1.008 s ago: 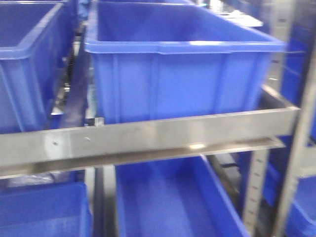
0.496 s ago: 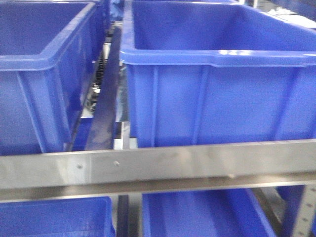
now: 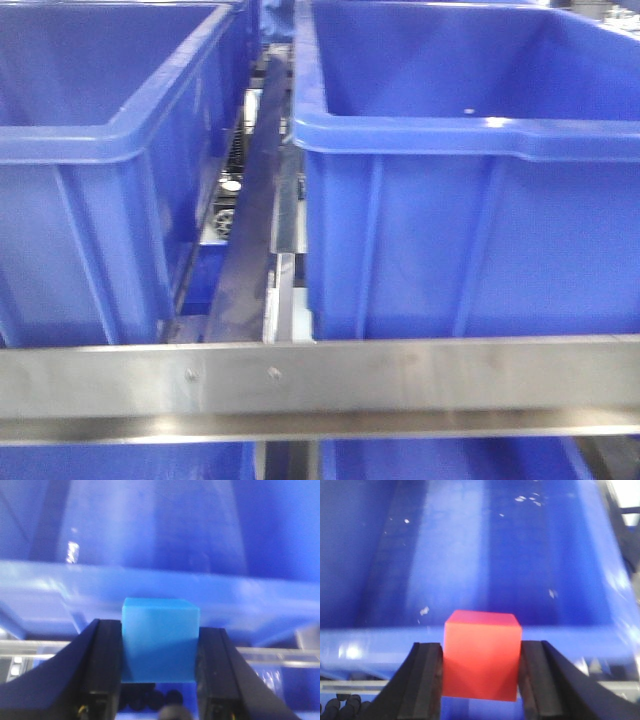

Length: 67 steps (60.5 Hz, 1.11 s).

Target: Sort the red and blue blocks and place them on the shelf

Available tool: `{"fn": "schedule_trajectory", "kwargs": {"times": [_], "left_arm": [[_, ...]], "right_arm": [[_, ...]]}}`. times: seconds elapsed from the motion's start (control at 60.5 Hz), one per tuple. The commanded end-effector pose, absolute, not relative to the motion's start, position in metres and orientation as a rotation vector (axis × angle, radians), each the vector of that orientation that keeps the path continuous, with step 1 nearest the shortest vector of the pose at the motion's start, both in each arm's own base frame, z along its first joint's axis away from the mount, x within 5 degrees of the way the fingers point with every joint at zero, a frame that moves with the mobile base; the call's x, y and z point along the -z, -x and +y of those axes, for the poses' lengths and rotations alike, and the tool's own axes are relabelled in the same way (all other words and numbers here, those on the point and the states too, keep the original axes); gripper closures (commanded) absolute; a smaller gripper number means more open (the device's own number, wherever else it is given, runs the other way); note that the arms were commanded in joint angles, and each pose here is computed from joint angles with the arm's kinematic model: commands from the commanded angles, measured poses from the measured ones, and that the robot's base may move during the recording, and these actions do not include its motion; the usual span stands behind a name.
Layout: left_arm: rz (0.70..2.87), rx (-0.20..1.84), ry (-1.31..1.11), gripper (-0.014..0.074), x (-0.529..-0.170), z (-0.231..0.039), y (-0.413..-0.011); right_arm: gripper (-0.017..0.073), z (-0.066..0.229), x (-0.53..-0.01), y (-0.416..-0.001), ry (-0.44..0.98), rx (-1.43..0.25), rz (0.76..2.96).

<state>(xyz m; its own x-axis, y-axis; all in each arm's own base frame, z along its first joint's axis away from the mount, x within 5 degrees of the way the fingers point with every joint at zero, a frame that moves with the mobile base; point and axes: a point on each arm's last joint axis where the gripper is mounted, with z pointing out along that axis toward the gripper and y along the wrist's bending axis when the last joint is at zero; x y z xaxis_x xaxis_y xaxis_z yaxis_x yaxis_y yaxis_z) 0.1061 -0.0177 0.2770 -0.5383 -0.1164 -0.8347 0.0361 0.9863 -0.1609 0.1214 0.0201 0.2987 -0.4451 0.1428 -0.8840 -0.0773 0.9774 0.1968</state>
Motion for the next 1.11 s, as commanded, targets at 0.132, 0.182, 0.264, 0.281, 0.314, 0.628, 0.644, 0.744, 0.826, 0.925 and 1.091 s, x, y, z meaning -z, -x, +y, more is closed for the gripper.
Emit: {"fn": "schedule_trajectory", "kwargs": {"times": [0.132, 0.182, 0.264, 0.281, 0.314, 0.628, 0.644, 0.744, 0.826, 0.925, 1.091], "left_arm": [[2.040, 0.217, 0.051, 0.0470, -0.2913, -0.0190, -0.1100], [2.040, 0.217, 0.051, 0.0470, -0.2913, -0.0190, -0.1100], [2.040, 0.217, 0.051, 0.0469, -0.2913, -0.0190, -0.1100], [2.040, 0.217, 0.051, 0.0469, -0.2913, -0.0190, -0.1100], [2.040, 0.217, 0.051, 0.0470, -0.2913, -0.0190, -0.1100], [2.040, 0.217, 0.051, 0.0470, -0.2913, -0.0190, -0.1100], [2.040, 0.217, 0.051, 0.0470, -0.2913, -0.0190, -0.1100], [2.040, 0.217, 0.051, 0.0470, -0.2913, -0.0190, -0.1100], [2.040, 0.217, 0.051, 0.0470, -0.2913, -0.0190, -0.1100], [2.040, 0.217, 0.051, 0.0470, -0.2913, -0.0190, -0.1100], [2.040, 0.217, 0.051, 0.0469, -0.2913, -0.0190, -0.1100]], "right_arm": [[0.0510, 0.0190, -0.3154, -0.1245, -0.046, -0.248, 1.900], [0.0510, 0.0190, -0.3154, -0.1245, -0.046, -0.248, 1.900], [0.0510, 0.0190, -0.3154, -0.1245, -0.046, -0.248, 1.900], [0.0510, 0.0190, -0.3154, -0.1245, -0.046, -0.248, 1.900], [0.0510, 0.0190, -0.3154, -0.1245, -0.046, -0.248, 1.900], [0.0510, 0.0190, -0.3154, -0.1245, -0.046, -0.248, 1.900], [0.0510, 0.0190, -0.3154, -0.1245, -0.046, -0.248, 1.900], [0.0510, 0.0190, -0.3154, -0.1245, -0.046, -0.248, 1.900], [0.0510, 0.0190, -0.3154, -0.1245, -0.046, -0.248, 1.900], [0.0510, 0.0190, -0.3154, -0.1245, -0.046, -0.248, 1.900], [0.0510, 0.0190, -0.3154, -0.1245, -0.046, -0.248, 1.900]]}}
